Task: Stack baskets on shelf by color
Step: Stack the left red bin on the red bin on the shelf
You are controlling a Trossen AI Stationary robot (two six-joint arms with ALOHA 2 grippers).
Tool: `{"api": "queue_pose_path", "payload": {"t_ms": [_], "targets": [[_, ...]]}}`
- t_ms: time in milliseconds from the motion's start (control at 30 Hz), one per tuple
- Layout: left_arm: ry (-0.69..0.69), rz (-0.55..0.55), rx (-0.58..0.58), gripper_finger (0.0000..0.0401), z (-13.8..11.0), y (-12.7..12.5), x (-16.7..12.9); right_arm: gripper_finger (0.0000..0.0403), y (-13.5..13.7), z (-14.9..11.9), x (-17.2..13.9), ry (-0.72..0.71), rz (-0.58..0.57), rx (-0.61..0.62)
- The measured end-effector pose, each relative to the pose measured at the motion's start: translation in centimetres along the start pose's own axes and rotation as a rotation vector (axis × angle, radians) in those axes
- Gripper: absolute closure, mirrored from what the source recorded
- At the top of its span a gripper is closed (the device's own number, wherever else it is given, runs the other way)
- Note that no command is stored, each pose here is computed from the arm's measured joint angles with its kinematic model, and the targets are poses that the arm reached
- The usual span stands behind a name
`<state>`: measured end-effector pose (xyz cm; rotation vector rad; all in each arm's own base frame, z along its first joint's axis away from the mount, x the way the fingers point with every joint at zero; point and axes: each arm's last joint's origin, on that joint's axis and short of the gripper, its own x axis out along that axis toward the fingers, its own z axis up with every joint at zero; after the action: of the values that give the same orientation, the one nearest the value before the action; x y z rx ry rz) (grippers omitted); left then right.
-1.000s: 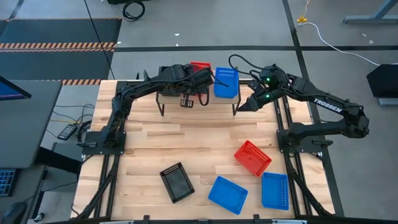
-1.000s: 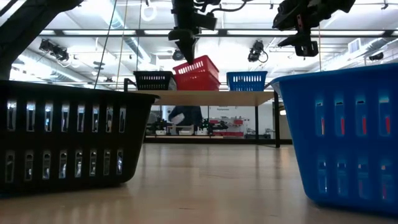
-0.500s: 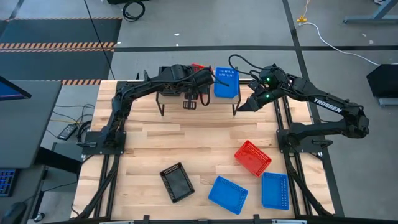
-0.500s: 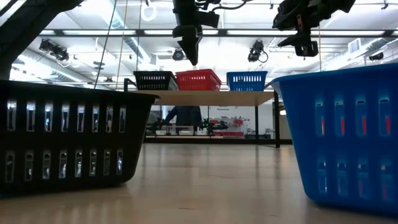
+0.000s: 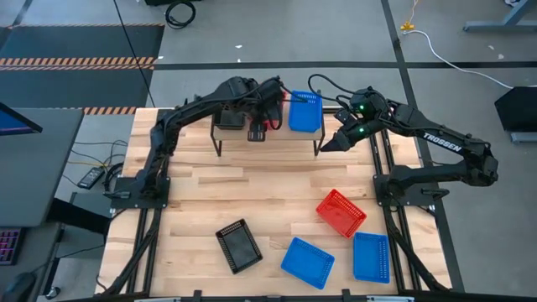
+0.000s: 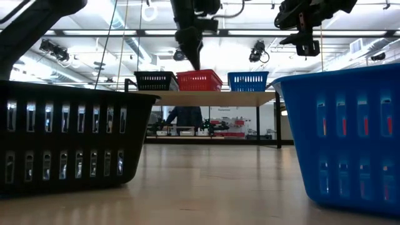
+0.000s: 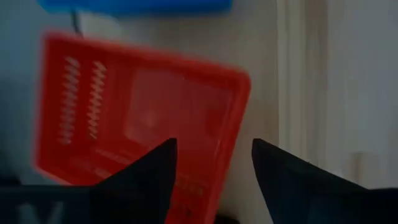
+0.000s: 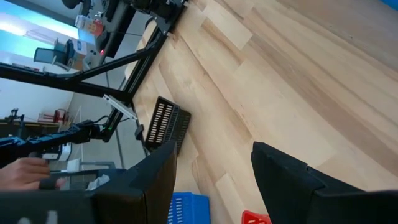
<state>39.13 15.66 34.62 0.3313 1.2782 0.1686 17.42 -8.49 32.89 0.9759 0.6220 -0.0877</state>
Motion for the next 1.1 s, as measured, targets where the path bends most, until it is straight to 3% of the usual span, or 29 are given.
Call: {"api": "queue_pose_path", "payload": {"t_ms": [167,333,633,800,1100], "targets": [[0.079,-0.054,0.003,0.0184,-0.9,0.6,1.5,0.019,0.0,0.0,0.0,0.001,0.002,0.0],[0.062,-0.054,-0.009,0.02,-0.7,0.9,2.1,0.019,0.0,0.0,0.0,0.005,0.002,0.003],[0.021,-0.157,-0.108,0.0256,-0.2,0.4,2.7,0.019,0.0,-0.1,0.0,0.006,0.001,-0.001],[0.019,-0.162,-0.107,0.0289,0.0,0.0,2.6,0.019,0.0,0.0,0.0,0.005,0.001,-0.008],[0.003,-0.15,-0.227,0.0336,0.2,0.1,2.7,0.019,0.0,0.0,0.0,0.005,0.001,-0.012]]}}
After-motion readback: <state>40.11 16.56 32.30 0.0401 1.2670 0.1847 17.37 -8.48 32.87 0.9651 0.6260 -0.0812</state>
